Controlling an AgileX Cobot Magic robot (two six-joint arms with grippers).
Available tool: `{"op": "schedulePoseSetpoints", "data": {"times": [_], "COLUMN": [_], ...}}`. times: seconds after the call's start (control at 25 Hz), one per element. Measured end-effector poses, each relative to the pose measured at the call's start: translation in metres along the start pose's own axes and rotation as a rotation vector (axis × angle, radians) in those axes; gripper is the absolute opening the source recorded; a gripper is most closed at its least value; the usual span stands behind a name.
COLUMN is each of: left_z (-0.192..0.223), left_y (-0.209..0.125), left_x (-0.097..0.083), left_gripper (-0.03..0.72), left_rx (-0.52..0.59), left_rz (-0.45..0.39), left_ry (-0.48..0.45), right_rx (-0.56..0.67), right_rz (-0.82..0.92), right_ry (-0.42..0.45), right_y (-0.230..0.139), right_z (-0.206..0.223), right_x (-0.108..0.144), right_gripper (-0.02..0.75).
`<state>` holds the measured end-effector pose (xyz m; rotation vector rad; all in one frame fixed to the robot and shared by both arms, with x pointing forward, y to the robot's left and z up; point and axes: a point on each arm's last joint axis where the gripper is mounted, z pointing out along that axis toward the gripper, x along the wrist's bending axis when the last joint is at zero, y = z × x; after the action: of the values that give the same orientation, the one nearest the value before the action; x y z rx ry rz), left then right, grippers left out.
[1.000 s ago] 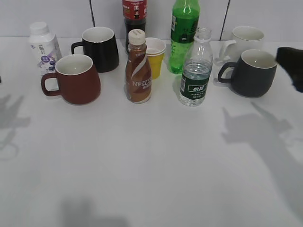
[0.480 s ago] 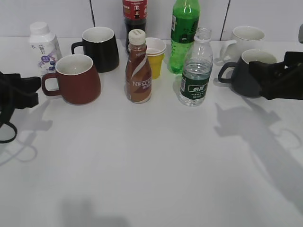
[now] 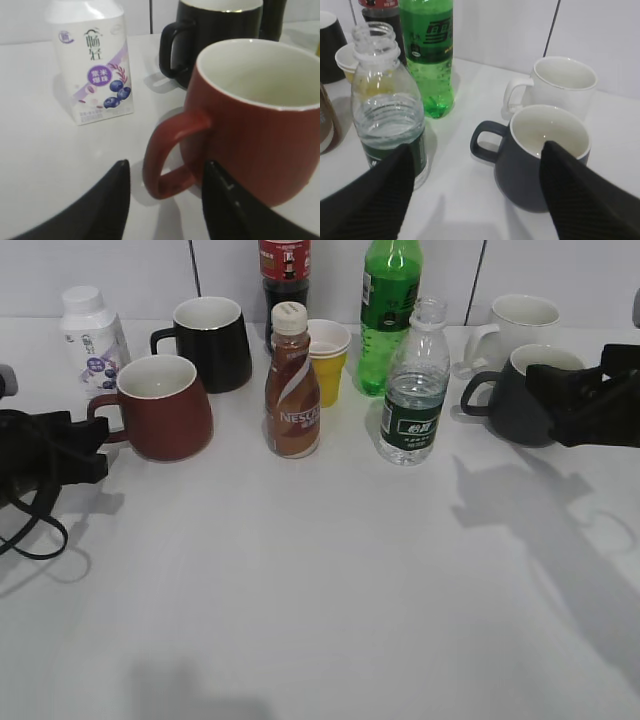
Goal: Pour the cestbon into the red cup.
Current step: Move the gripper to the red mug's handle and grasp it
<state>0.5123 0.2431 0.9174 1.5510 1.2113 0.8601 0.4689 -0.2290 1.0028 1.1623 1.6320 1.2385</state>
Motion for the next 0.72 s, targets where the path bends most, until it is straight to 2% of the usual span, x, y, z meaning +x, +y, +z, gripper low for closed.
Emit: {"op": "schedulePoseSetpoints", "data": {"times": [0.16,0.48,0.72], "left_z": [0.005,0.020,0.034], "left_y": [-0.003,-0.002,-0.006], "left_x": [0.001,0.003,0.009], "left_gripper": [0.356,0.356,0.356], "left_rx": [-0.016,-0.031,-0.024], "left_rz": [-0.001,0.049,0.017], "left_ry": [0.002,0.020,0.064], "right_rx": [-0.022,-0.022,-0.023], "right_rz": [-0.002,0.000,0.000], "right_ry": [-0.001,-0.001,-0.001], "right_y": [0.002,0.002,0.002], "right_z": [0.000,0.000,0.000], "right_x": [0.000,0.000,0.000], "right_gripper": [0.586,0.586,0.586]}}
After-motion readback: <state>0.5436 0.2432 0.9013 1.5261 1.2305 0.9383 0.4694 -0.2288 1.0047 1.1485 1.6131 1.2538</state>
